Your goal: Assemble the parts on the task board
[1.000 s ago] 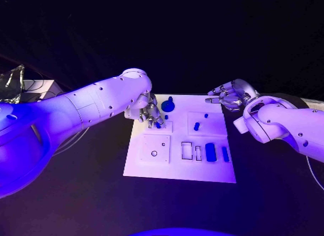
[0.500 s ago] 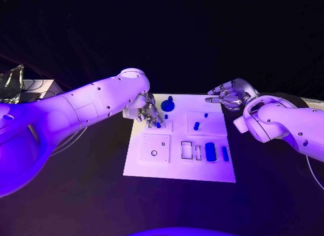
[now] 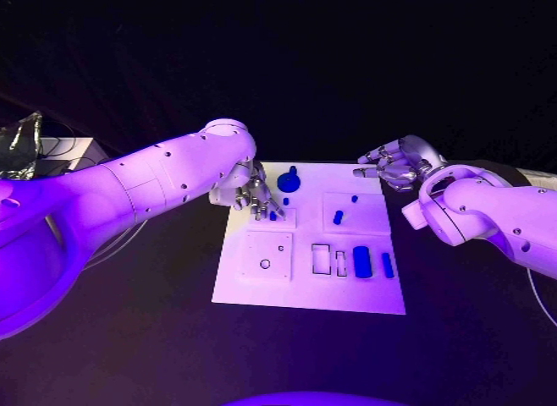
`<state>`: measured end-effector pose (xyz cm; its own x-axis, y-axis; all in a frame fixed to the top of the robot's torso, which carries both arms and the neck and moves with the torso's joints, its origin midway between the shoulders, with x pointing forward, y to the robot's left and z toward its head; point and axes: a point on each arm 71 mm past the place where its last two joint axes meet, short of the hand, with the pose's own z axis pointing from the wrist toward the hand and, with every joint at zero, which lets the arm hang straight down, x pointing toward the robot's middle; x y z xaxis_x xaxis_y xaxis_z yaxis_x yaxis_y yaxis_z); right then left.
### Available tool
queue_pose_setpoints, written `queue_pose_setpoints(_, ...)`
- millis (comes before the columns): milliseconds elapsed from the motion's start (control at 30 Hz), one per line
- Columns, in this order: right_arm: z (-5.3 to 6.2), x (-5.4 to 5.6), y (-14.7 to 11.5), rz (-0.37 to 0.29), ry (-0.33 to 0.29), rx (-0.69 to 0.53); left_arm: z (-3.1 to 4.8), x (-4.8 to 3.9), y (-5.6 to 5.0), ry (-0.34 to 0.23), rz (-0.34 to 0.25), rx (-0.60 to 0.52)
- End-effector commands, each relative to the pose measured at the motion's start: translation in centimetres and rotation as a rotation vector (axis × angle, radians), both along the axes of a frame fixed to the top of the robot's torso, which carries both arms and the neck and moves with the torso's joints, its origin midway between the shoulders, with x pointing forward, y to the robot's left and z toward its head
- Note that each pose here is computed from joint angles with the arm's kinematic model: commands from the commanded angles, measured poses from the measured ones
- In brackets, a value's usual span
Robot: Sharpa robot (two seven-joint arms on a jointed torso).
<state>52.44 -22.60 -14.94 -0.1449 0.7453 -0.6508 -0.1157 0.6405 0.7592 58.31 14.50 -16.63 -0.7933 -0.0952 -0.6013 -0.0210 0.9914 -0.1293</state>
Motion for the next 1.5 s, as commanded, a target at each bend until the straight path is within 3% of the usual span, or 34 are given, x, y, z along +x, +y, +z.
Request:
queue_pose_setpoints(33, 0.0, 0.0, 0.1, 0.016, -0.009, -0.006, 0.06, -0.08, 0.0, -0.009, 0.001, -0.003)
queue_pose_setpoints(200, -0.1, -0.1, 0.0, 0.014, -0.008, -0.007, 0.37, -0.35, 0.3, -0.017, 0.005, -0.031)
queue_pose_setpoints(400, -0.1, 0.0, -0.4, 0.006, -0.008, -0.007, 1.88, -0.74, 0.5, -0.027, 0.028, -0.147)
queue_pose_setpoints(533, -0.1, 0.0, -0.6, -0.001, -0.010, -0.006, 2.96, -0.80, 1.4, -0.031, 0.057, -0.223)
queue_pose_setpoints(800, -0.1, 0.1, -1.2, -0.017, -0.017, -0.004, 4.02, -0.59, 3.6, -0.040, 0.131, -0.328)
queue_pose_setpoints(1167, -0.1, 0.0, -1.6, -0.026, -0.024, 0.000, 4.67, 0.77, 7.1, -0.181, 0.229, -0.334)
queue_pose_setpoints(1500, 0.3, 0.0, -1.6, -0.034, -0.070, 0.034, 4.64, 2.36, 6.8, -0.293, 0.281, -0.371)
